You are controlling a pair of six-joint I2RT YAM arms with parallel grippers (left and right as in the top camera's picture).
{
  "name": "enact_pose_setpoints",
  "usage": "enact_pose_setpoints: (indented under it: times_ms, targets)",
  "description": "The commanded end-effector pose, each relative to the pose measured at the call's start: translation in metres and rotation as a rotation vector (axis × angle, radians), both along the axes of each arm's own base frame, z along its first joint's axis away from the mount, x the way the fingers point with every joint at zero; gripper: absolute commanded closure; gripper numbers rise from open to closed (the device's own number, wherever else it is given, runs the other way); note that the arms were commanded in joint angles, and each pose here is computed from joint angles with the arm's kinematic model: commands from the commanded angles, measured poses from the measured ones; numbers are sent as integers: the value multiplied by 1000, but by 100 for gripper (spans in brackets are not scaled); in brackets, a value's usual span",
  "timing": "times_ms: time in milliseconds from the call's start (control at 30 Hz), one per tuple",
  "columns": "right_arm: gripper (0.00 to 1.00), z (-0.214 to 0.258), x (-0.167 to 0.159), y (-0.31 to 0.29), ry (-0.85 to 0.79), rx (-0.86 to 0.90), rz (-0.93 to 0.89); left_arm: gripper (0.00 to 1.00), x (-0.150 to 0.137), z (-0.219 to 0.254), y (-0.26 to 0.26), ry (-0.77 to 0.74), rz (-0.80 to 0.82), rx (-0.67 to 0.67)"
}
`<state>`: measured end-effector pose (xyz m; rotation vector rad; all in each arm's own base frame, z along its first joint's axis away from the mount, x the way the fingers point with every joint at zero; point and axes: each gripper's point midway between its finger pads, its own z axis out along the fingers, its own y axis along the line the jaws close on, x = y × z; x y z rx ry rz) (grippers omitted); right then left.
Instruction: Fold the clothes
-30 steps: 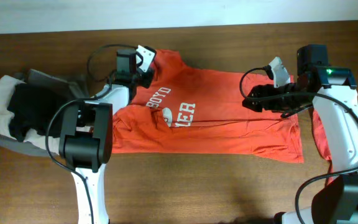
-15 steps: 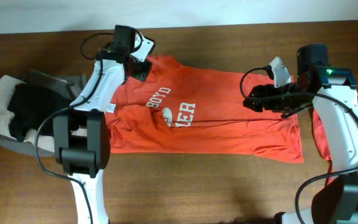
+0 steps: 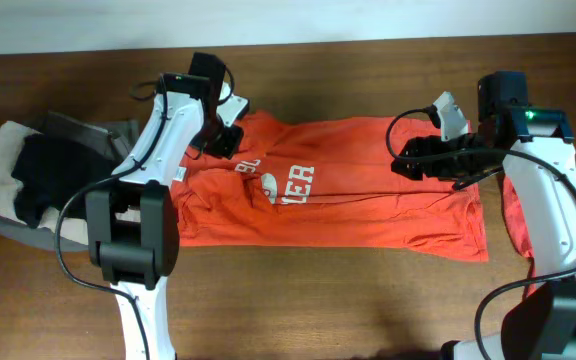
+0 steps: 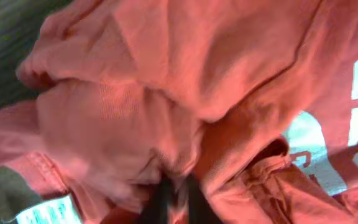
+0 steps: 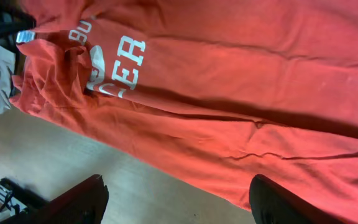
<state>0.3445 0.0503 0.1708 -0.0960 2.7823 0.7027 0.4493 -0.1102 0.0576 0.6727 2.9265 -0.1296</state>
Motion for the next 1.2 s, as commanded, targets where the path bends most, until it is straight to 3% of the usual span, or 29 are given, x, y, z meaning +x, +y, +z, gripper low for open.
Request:
enact_pose_setpoints:
  times_ms: [0, 33, 100, 233, 400, 700, 900, 1000, 1100, 1167]
  targets:
    - [22, 9, 1, 0, -32, -12, 5, 72, 13, 17, 10, -76, 54, 52]
    - [22, 9, 1, 0, -32, -13, 5, 60, 21, 18, 12, -112, 59, 68]
    - [22, 9, 1, 0, -32, -13, 5, 48, 39, 23, 15, -187, 69, 86]
    - [22, 9, 1, 0, -32, -12, 5, 32, 65, 33, 9, -302, 68, 60]
    - [22, 9, 1, 0, -32, -12, 5, 29, 85, 35, -6, -380, 19, -2]
    - [22, 9, -1, 0, -24, -11, 5, 30, 82, -23, -14, -282, -51, -13]
    - [22, 9, -2, 1, -20, -11, 5, 38, 86, -39, -17, -284, -82, -17]
    - [22, 9, -2, 1, -17, -10, 5, 56, 92, -37, -18, -313, -114, -12]
    - [22, 8, -4, 1, -12, -10, 5, 88, 97, -34, -19, -341, -150, -5]
    - [22, 8, -4, 1, -10, -10, 5, 96, 101, -27, -19, -361, -161, 4]
